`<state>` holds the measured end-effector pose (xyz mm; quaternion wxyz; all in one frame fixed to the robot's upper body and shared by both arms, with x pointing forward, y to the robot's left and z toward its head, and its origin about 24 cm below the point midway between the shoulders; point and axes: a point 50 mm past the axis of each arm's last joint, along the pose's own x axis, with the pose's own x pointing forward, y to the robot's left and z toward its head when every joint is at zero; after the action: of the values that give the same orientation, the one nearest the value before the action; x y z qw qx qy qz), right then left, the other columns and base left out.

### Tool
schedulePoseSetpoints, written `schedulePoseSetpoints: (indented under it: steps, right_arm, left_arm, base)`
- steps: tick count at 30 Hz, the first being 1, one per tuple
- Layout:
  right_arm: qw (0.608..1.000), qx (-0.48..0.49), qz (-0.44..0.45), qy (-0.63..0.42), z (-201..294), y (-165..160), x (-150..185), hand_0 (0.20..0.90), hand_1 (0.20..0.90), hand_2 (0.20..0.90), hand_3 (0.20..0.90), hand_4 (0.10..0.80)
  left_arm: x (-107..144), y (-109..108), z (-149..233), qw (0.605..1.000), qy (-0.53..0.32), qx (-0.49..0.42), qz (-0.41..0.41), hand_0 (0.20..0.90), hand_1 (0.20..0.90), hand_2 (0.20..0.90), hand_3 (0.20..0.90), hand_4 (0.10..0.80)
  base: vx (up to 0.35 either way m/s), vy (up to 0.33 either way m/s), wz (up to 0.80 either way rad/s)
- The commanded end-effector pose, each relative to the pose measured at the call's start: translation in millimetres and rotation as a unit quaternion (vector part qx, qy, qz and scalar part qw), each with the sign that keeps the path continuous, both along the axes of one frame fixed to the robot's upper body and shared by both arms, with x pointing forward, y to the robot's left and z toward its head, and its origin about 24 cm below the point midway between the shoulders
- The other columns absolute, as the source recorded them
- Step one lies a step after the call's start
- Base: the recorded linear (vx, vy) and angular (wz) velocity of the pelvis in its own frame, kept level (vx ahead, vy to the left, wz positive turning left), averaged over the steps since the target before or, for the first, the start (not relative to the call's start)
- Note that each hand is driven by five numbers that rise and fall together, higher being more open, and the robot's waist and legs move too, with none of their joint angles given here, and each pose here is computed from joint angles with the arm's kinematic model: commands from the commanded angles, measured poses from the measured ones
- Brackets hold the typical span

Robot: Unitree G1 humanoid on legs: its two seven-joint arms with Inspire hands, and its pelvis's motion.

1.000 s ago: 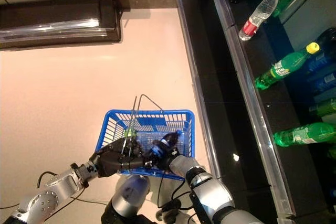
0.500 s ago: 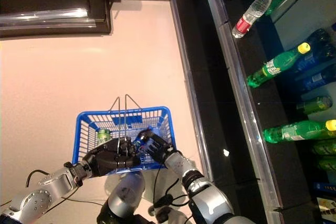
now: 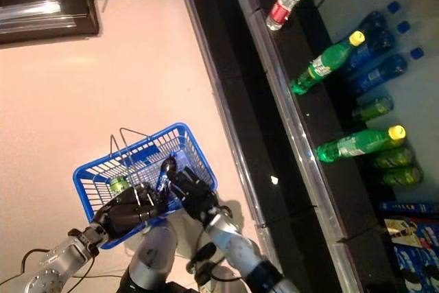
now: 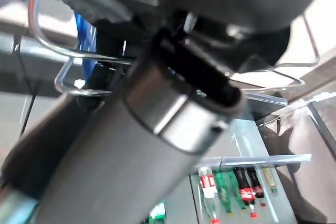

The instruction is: Pick up the drink and place into the basket.

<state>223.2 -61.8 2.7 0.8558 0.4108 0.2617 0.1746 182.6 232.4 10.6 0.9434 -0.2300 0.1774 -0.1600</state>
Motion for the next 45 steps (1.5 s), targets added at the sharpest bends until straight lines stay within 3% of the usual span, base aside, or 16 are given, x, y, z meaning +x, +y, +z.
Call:
schedulePoseSetpoints:
  steps: [1,9,15,18,23,25,26,27,30,37,43,45]
  right_arm:
    - [0.989,0.046,0.071,-0.120,37,13,-9,0.900,0.900,0.900,0.900,0.800]
    - [0.970,0.050,0.103,-0.215,53,-11,-27,0.900,0.900,0.900,0.900,0.800]
    - [0.974,0.047,0.033,-0.219,50,-32,-27,0.900,0.900,0.900,0.900,0.800]
    - [0.984,0.018,-0.035,-0.174,29,-54,-33,0.900,0.900,0.900,0.900,0.800]
    - [0.989,-0.016,-0.046,-0.140,5,-67,-48,0.900,0.900,0.900,0.900,0.800]
    - [0.989,-0.105,-0.080,-0.071,-29,-82,-56,0.900,0.900,0.900,0.900,0.800]
    - [0.987,-0.123,-0.082,-0.063,-33,-83,-57,0.900,0.900,0.900,0.900,0.800]
    - [0.972,-0.218,-0.084,-0.013,-54,-92,-68,0.900,0.900,0.900,0.900,0.800]
    - [0.950,-0.296,-0.076,0.059,-82,-105,-84,0.900,0.900,0.900,0.900,0.800]
    - [0.915,-0.364,-0.042,0.167,-124,-111,-107,0.900,0.900,0.900,0.900,0.800]
    - [0.888,-0.392,-0.065,0.232,-136,-123,-123,0.900,0.900,0.900,0.900,0.800]
    - [0.868,-0.424,-0.053,0.252,-144,-146,-133,0.900,0.900,0.900,0.900,0.800]
  left_arm:
    - [8,-35,77,0.958,-0.268,-0.088,-0.053,0.300,0.300,0.300,0.200,0.100]
    - [3,-28,66,0.965,-0.259,-0.030,0.003,0.300,0.300,0.300,0.200,0.100]
    - [1,-15,48,0.974,-0.213,0.015,0.072,0.300,0.300,0.300,0.200,0.100]
    - [-9,5,30,0.972,-0.172,0.055,0.152,0.300,0.300,0.300,0.200,0.100]
    - [-19,22,13,0.963,-0.134,0.084,0.219,0.300,0.300,0.300,0.200,0.100]
    - [-21,29,-8,0.956,-0.087,0.105,0.258,0.300,0.300,0.300,0.200,0.100]
    - [-20,29,-11,0.956,-0.081,0.106,0.262,0.300,0.300,0.300,0.200,0.100]
    - [-17,29,-24,0.956,-0.044,0.110,0.270,0.300,0.300,0.300,0.200,0.100]
    - [-16,25,-40,0.956,-0.009,0.116,0.268,0.300,0.300,0.300,0.200,0.100]
    - [-33,30,-66,0.934,0.039,0.085,0.346,0.300,0.300,0.300,0.200,0.100]
    - [-34,13,-86,0.937,0.087,0.065,0.333,0.300,0.300,0.300,0.200,0.100]
    - [-54,4,-104,0.919,0.135,0.057,0.367,0.300,0.300,0.300,0.200,0.100]
  base:
    - [0.016,-0.022,-0.15]
    - [-0.012,0.008,-0.22]
    - [-0.035,0.070,-0.28]
    - [-0.055,0.106,-0.13]
    - [-0.041,0.073,-0.20]
    - [-0.021,0.057,-0.10]
    - [0.022,0.042,0.12]
    - [0.048,0.055,0.41]
    - [0.030,0.067,0.84]
    - [-0.085,0.015,0.37]
    - [-0.104,0.159,0.97]
    - [0.039,0.410,0.56]
